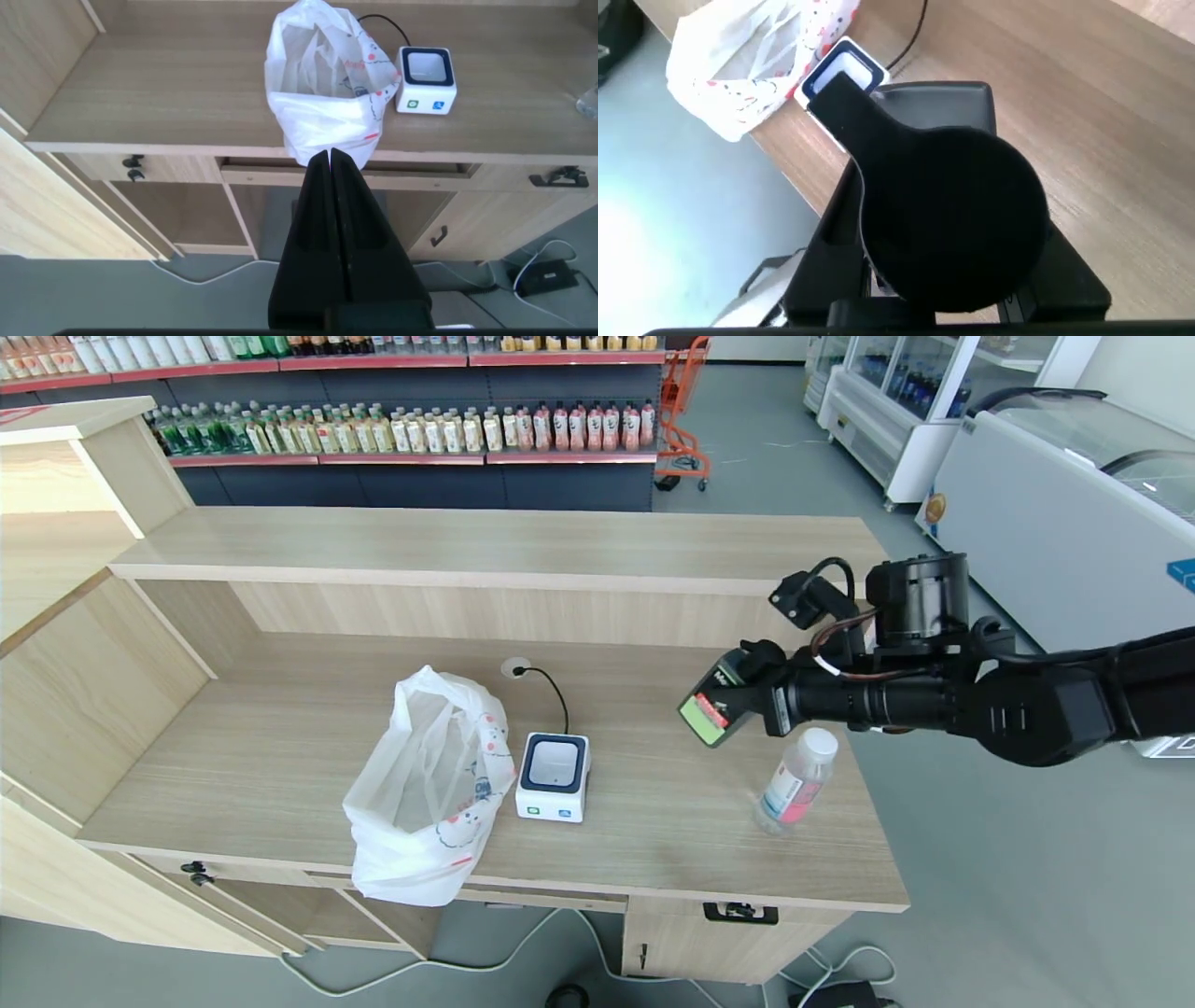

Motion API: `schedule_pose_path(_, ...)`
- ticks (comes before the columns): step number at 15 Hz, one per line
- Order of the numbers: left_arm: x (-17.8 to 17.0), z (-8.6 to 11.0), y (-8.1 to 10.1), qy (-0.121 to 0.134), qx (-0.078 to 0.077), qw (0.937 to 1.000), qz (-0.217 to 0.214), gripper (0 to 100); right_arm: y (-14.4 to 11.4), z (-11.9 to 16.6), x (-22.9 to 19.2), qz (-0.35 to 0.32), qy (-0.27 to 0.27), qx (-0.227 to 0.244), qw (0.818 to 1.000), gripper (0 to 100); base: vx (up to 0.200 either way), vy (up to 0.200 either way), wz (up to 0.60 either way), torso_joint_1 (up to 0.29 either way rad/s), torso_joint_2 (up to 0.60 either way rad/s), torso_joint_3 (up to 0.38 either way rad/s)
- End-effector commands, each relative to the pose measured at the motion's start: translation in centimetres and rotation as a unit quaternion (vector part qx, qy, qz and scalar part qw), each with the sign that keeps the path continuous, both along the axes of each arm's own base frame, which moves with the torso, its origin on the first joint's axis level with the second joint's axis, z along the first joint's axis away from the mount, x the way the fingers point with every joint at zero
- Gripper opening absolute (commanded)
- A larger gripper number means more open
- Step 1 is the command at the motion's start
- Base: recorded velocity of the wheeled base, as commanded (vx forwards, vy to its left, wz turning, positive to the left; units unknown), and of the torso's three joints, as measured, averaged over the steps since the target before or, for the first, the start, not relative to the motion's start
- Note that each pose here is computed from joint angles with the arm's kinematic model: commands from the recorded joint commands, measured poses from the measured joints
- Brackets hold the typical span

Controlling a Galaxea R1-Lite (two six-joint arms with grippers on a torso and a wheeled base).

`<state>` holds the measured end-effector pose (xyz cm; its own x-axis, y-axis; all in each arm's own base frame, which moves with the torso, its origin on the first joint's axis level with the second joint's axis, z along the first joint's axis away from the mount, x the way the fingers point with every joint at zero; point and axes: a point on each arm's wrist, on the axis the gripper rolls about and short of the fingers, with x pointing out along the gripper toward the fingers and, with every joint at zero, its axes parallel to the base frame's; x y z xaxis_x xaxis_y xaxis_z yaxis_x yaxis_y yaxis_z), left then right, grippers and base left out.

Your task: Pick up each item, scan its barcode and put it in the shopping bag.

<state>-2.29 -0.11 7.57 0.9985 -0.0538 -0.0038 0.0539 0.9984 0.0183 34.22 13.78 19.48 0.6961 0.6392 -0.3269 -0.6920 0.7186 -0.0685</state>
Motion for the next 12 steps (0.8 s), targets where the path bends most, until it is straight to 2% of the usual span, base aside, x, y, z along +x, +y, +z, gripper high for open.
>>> schedule_pose_path(1, 0.0, 0.0, 0.0, 0.0, 0.0, 1.0, 0.0, 0, -2.2, 2.4, -1.2, -0.028, -0.022, 0.021, 0.999, 0, 0.0, 0.0, 0.0, 0.0, 0.0, 0.0)
schedule_pose_path(5, 0.0, 0.0, 0.0, 0.0, 0.0, 1.0, 0.0, 0, -3.6, 4.1, -3.6, -0.039, -0.03, 0.043, 0.998, 0, 0.0, 0.0, 0.0, 0.0, 0.0, 0.0)
schedule_pose_path(7, 0.0, 0.0, 0.0, 0.0, 0.0, 1.0, 0.0, 0, -3.9, 6.0, -4.9, -0.02, -0.072, 0.048, 0.996, 0, 0.0, 0.0, 0.0, 0.0, 0.0, 0.0)
schedule_pose_path(10, 0.0, 0.0, 0.0, 0.0, -0.001, 1.0, 0.0, 0, -5.2, 11.8, -9.2, 0.0, -0.228, 0.044, 0.973, 0, 0.0, 0.0, 0.0, 0.0, 0.0, 0.0)
schedule_pose_path(11, 0.0, 0.0, 0.0, 0.0, 0.0, 1.0, 0.0, 0, -5.7, 12.8, -10.9, 0.011, -0.264, 0.029, 0.964, 0, 0.0, 0.0, 0.0, 0.0, 0.0, 0.0)
schedule_pose_path(12, 0.0, 0.0, 0.0, 0.0, 0.0, 1.0, 0.0, 0, -6.2, 12.7, -13.0, 0.027, -0.317, -0.027, 0.948, 0, 0.0, 0.0, 0.0, 0.0, 0.0, 0.0)
